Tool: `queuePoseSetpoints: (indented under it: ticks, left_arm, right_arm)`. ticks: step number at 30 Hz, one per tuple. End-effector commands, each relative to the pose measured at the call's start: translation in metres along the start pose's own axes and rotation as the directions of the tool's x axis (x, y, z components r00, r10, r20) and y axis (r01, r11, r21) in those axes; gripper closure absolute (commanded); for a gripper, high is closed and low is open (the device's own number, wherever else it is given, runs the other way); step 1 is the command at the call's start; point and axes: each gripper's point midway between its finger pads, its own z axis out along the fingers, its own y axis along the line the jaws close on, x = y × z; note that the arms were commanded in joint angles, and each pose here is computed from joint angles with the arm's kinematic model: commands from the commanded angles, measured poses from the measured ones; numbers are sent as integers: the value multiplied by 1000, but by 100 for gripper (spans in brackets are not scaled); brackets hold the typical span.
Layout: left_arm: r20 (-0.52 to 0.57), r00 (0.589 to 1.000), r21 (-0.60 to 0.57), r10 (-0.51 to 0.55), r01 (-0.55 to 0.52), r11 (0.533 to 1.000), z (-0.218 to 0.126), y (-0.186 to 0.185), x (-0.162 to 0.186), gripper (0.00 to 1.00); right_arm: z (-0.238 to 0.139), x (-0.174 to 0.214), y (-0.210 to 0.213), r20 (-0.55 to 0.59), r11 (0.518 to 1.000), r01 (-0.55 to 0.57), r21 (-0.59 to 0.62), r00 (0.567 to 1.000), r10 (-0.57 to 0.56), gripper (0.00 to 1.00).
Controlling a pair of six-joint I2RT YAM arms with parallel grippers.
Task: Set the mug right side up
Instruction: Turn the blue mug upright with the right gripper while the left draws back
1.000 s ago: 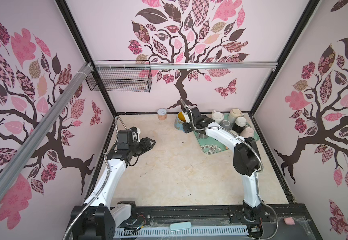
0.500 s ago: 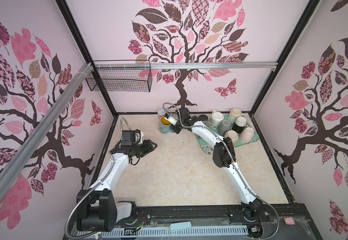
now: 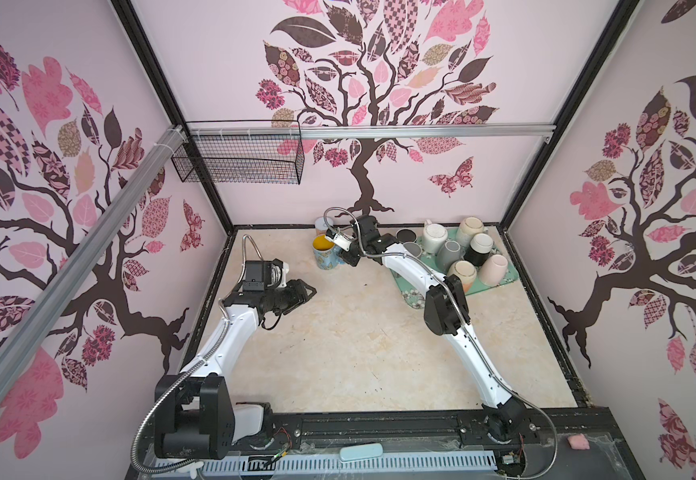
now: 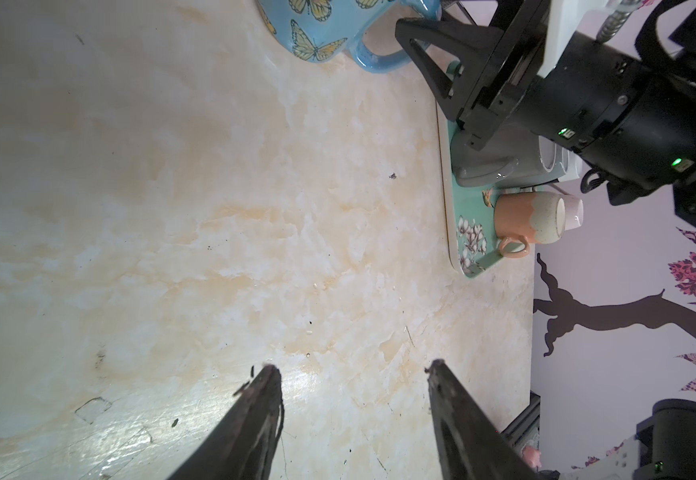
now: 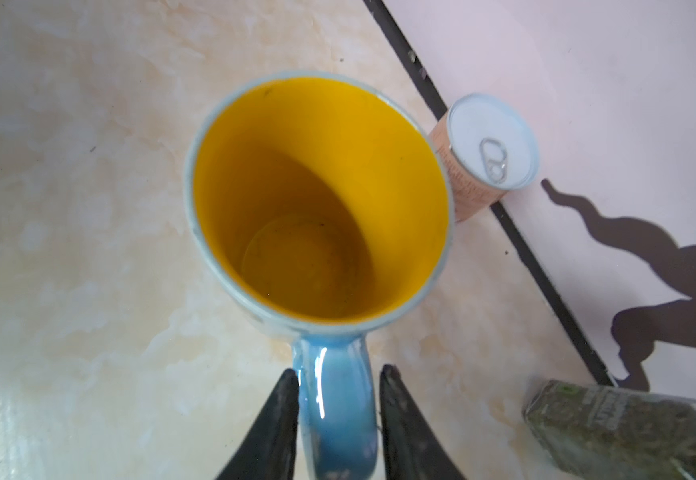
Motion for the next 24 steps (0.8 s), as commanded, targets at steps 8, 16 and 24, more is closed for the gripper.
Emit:
queuePoseSetpoints:
  ticks: [8,16,24]
  left_arm:
    - [11,1000,11,20,-20,1000,0,0,-1,42]
    - [16,1000,10,25,-25,1000,-2,-1,-1,42]
    - [19,1000,9,20,-20,1000,-3,-1,1,42]
  right_arm:
    - [3,-24,-7,91,999,27,43,995,-31,60]
    - [9,-24,-24,109,990,-18,139,994,2,61]
    - [7,-29,-19,136,993,-68,95,989,55,59]
